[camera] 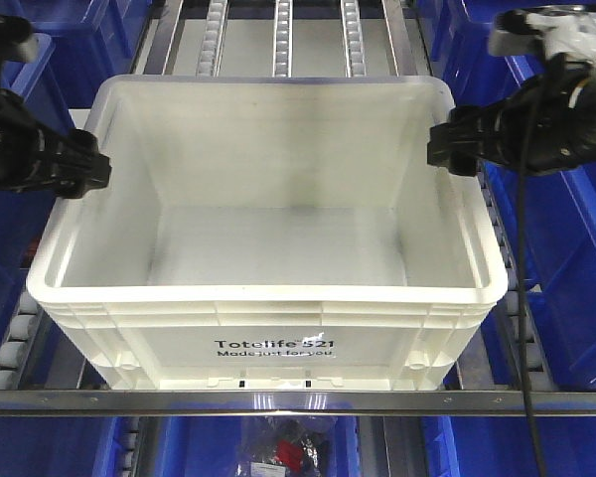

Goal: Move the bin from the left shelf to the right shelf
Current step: 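Lower both grippers onto the tote's side walls and pinch the rims, then pull the gripped tote off the roller lane toward the robot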

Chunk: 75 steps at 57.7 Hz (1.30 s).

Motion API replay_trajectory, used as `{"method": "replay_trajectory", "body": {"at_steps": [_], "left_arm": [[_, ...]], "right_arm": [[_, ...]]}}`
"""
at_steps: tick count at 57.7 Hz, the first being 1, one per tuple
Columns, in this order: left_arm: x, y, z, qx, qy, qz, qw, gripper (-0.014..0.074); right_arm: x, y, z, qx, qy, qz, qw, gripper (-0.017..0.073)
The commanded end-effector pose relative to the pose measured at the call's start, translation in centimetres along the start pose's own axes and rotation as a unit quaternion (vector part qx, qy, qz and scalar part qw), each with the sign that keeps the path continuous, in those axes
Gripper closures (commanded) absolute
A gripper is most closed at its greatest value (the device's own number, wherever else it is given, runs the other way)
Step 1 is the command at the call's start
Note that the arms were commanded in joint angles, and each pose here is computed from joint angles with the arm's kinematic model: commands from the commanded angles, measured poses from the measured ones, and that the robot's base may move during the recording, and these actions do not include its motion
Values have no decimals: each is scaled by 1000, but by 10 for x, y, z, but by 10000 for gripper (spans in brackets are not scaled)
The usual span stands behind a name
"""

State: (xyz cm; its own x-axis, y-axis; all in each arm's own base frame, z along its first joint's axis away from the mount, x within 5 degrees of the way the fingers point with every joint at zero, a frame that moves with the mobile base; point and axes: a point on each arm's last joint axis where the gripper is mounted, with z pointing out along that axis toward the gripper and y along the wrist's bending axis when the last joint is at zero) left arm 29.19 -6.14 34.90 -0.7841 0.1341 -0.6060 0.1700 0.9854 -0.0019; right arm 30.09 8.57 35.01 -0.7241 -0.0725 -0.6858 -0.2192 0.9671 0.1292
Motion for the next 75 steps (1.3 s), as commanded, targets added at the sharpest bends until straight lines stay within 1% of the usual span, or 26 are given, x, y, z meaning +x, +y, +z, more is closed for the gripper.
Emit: {"method": "replay_trajectory", "body": {"at_steps": [1, 6, 13, 19, 25, 28, 34, 35, 38, 40, 42, 49, 52, 54, 56, 59, 64, 67, 68, 71, 75], "left_arm": [[-16, -1, -4, -4, -23, 5, 1000, 7], [-19, -1, 8, -7, -2, 7, 1000, 7], [-22, -1, 17, -7, 10, 7, 1000, 14], [-22, -2, 23, -8, 19, 7, 1000, 64], [-21, -2, 28, -8, 30, 7, 999, 170], [-20, -2, 30, -9, 37, 7, 999, 260], [-20, -1, 32, -9, 41, 7, 999, 426], [-20, -1, 32, -9, 41, 7, 999, 463], [-20, -1, 32, -9, 41, 7, 999, 529], [-20, -1, 32, -9, 41, 7, 999, 578], [-20, -1, 32, -9, 41, 7, 999, 603], [-19, -2, 33, -9, 41, 6, 999, 603], [-19, -2, 34, -7, 44, 2, 999, 602], [-17, -2, 35, -6, 54, -7, 998, 601], [-16, -2, 34, -6, 59, -11, 998, 601], [-18, -2, 30, -5, 57, -17, 998, 601], [-24, -3, 19, -6, 56, -39, 998, 601], [-28, -2, 9, -8, 52, -51, 997, 601], [-31, -2, 0, -10, 47, -63, 997, 601], [-33, -2, -12, -10, 38, -74, 996, 601], [-34, -3, -28, -11, 18, -74, 997, 601]], "right_arm": [[-16, 1, -5, 8, -14, -10, 1000, 14], [-19, -1, 5, 16, 9, -17, 1000, 27], [-18, -2, 18, 19, 27, -17, 999, 72], [-16, -3, 27, 20, 40, -15, 999, 142], [-14, -4, 33, 22, 49, -16, 998, 260], [-14, -4, 35, 23, 52, -16, 998, 326], [-14, -4, 35, 21, 51, -16, 998, 497], [-14, -4, 35, 21, 50, -16, 998, 517], [-15, -4, 35, 21, 48, -16, 999, 575], [-15, -4, 35, 22, 48, -17, 998, 573], [-14, -4, 35, 24, 48, -20, 998, 571], [-12, -5, 35, 26, 59, -20, 998, 568], [-11, -4, 35, 24, 65, -10, 998, 568], [-10, -4, 35, 23, 69, -7, 997, 567], [-11, -4, 33, 24, 67, -7, 997, 566], [-13, -4, 29, 24, 59, 2, 998, 566], [-17, -4, 18, 32, 51, 33, 998, 564], [-19, -4, 10, 37, 42, 45, 997, 563], [-21, -4, 0, 42, 27, 48, 998, 562], [-23, -4, -11, 44, 12, 48, 998, 561], [-24, -4, -25, 49, -6, 48, 998, 560]]}}
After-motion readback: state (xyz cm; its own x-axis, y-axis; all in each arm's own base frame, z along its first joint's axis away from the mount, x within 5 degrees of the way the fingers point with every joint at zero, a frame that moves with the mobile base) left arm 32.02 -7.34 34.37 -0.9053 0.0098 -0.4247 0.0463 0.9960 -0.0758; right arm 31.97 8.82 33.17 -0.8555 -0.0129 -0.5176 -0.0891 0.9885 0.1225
